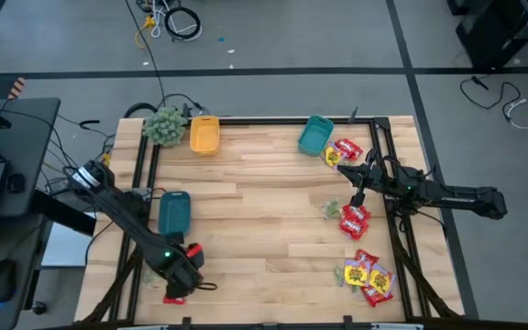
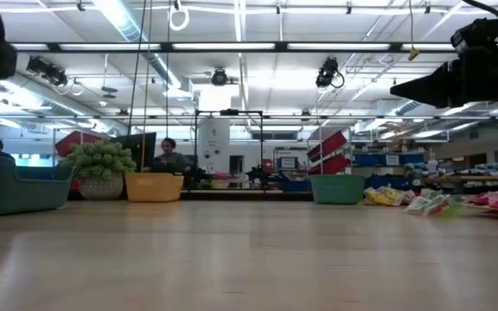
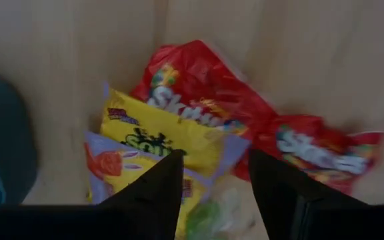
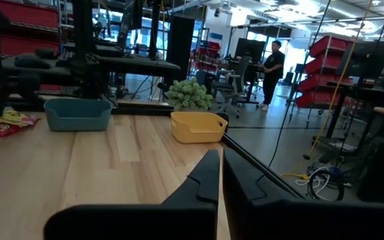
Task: Sort candy
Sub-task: Put the yellow candy pack into the blue bin
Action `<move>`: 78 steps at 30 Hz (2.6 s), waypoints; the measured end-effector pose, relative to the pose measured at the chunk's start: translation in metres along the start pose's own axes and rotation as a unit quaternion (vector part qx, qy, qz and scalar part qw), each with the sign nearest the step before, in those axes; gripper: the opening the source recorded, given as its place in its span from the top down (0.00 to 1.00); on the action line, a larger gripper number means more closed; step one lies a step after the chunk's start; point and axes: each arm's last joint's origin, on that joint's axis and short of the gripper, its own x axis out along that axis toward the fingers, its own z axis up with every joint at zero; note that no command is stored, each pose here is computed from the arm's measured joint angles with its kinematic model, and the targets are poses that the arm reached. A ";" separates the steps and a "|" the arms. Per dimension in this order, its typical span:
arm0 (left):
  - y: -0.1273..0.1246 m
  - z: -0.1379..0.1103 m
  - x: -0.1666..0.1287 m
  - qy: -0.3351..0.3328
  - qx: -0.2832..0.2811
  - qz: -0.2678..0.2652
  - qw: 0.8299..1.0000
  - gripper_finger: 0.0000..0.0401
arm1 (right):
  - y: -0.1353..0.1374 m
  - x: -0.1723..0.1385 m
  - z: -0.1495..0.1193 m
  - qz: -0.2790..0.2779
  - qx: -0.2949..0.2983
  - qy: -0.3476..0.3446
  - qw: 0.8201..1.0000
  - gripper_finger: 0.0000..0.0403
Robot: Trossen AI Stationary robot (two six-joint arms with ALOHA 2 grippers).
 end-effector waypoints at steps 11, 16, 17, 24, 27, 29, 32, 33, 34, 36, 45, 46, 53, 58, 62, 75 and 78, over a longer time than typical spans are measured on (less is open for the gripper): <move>0.006 0.000 0.022 0.007 0.013 0.054 0.998 0.66 | 0.000 0.000 0.000 0.000 0.000 -0.001 1.000 0.98; 0.007 -0.001 0.016 0.007 0.026 0.054 0.998 0.93 | 0.000 0.000 0.000 0.000 0.000 -0.001 1.000 0.99; 0.007 -0.001 0.013 0.005 0.027 0.054 0.998 0.96 | 0.000 0.000 0.000 0.000 0.000 -0.001 1.000 0.99; 0.004 0.004 -0.030 -0.007 0.022 0.086 0.996 0.99 | 0.000 0.000 0.001 0.000 0.001 -0.003 1.000 0.98; 0.004 0.008 -0.048 -0.011 0.028 0.097 0.995 0.99 | 0.000 0.000 0.001 0.000 0.001 -0.003 1.000 0.98; 0.005 0.012 -0.058 -0.016 0.027 0.105 0.994 1.00 | 0.000 0.000 0.001 -0.001 0.001 -0.004 1.000 0.99; 0.008 0.017 -0.071 -0.026 0.022 0.120 0.992 1.00 | 0.000 0.000 0.001 0.000 0.001 -0.004 1.000 0.99; 0.010 0.019 -0.075 -0.029 0.018 0.126 0.992 1.00 | 0.000 0.000 0.001 0.000 0.001 -0.003 1.000 0.99; 0.012 0.021 -0.077 -0.034 0.016 0.129 0.991 1.00 | 0.000 0.000 0.001 -0.001 0.001 -0.003 1.000 0.98; 0.013 0.027 -0.081 -0.044 0.022 0.122 0.991 1.00 | 0.000 0.000 0.001 0.000 0.001 -0.003 1.000 0.98; 0.018 0.070 -0.088 -0.140 0.089 0.038 0.985 1.00 | 0.000 0.000 0.001 0.000 0.001 -0.004 1.000 0.99; 0.019 0.074 -0.089 -0.147 0.095 0.033 0.984 0.99 | 0.000 0.000 0.001 -0.001 0.001 -0.004 1.000 0.99; 0.033 0.087 -0.091 -0.150 0.131 0.036 0.979 0.87 | 0.000 0.000 0.001 -0.001 0.001 -0.005 1.000 0.98; 0.036 0.092 -0.090 -0.161 0.143 0.035 0.976 0.83 | 0.000 0.000 0.001 -0.001 0.002 -0.006 1.000 0.99; 0.036 0.093 -0.088 -0.159 0.151 0.038 0.975 0.95 | 0.000 0.000 0.001 -0.001 0.002 -0.006 1.000 0.98; 0.028 0.115 -0.043 -0.087 0.215 0.063 0.971 0.69 | 0.000 0.000 0.001 -0.001 0.002 -0.006 1.000 0.98; 0.033 0.122 -0.032 -0.072 0.206 0.070 0.974 0.63 | 0.000 0.000 0.001 -0.001 0.002 -0.006 1.000 0.98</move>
